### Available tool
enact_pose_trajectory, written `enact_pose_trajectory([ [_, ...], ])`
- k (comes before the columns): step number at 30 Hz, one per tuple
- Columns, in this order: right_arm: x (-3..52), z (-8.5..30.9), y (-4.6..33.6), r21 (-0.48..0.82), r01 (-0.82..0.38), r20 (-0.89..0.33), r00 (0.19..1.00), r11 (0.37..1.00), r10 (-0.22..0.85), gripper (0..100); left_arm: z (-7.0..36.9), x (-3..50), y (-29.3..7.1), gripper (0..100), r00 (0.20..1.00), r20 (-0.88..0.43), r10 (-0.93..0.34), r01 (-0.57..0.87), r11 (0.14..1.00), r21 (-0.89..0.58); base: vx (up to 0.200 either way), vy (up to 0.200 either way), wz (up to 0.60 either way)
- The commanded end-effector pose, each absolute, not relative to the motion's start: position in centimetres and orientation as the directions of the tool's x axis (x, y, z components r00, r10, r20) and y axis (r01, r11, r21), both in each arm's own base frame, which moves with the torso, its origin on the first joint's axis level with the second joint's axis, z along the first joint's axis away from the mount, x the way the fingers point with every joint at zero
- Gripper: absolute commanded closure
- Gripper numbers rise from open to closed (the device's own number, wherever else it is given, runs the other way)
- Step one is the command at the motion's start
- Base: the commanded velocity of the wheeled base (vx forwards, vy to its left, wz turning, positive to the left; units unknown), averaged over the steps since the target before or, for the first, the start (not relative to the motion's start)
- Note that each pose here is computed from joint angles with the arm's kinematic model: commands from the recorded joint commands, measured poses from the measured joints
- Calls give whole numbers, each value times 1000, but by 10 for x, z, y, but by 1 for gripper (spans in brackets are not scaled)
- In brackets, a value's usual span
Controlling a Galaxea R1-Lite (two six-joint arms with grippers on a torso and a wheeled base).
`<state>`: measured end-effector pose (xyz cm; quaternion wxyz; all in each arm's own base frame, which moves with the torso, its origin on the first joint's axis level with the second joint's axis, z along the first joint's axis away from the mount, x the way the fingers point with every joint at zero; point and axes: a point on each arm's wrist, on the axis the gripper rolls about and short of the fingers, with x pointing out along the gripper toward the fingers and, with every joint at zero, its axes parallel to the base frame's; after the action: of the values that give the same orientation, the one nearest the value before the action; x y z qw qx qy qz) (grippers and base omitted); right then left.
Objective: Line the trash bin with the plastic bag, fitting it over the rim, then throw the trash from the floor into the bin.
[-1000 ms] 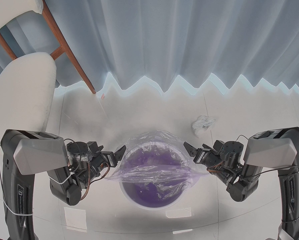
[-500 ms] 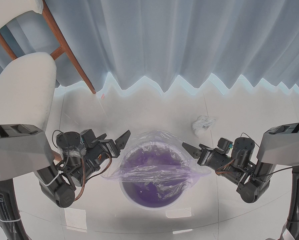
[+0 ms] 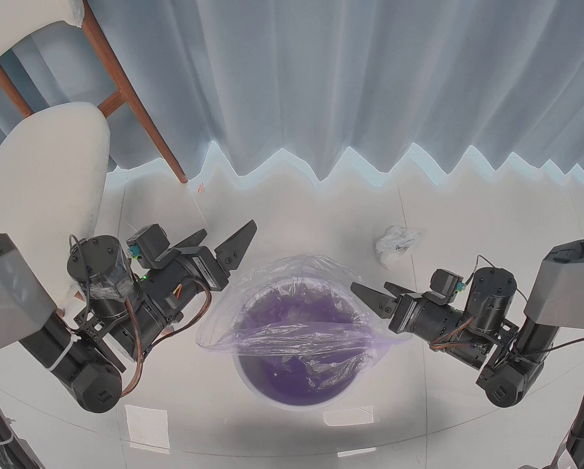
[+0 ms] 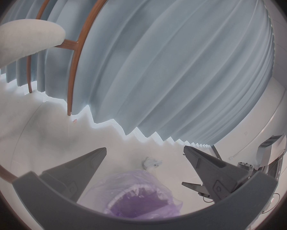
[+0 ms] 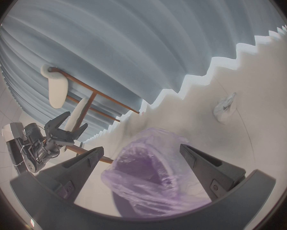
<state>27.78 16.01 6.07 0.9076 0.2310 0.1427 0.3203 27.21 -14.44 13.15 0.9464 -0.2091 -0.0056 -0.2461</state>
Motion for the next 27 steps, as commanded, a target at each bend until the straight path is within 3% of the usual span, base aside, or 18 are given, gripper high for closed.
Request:
enact_pose_trajectory([
  [1, 256, 81, 162, 500, -575, -63, 721, 648, 690, 0, 154, 249, -149, 0, 847, 153, -509, 525, 756, -390, 0, 0, 0],
  [12, 237, 97, 173, 499, -628, -42, 671, 597, 740, 0, 167, 224, -152, 0, 824, 32, -565, 530, 749, -398, 0, 0, 0],
  [22, 222, 110, 180, 542, -527, -312, 596, 654, 740, 0, 139, 219, -159, 0, 796, -165, -583, 476, 770, -425, 0, 0, 0],
  [27, 222, 105, 180, 542, -504, -361, 583, 673, 727, 0, 121, 222, -161, 0, 778, -227, -585, 461, 778, -426, 0, 0, 0],
])
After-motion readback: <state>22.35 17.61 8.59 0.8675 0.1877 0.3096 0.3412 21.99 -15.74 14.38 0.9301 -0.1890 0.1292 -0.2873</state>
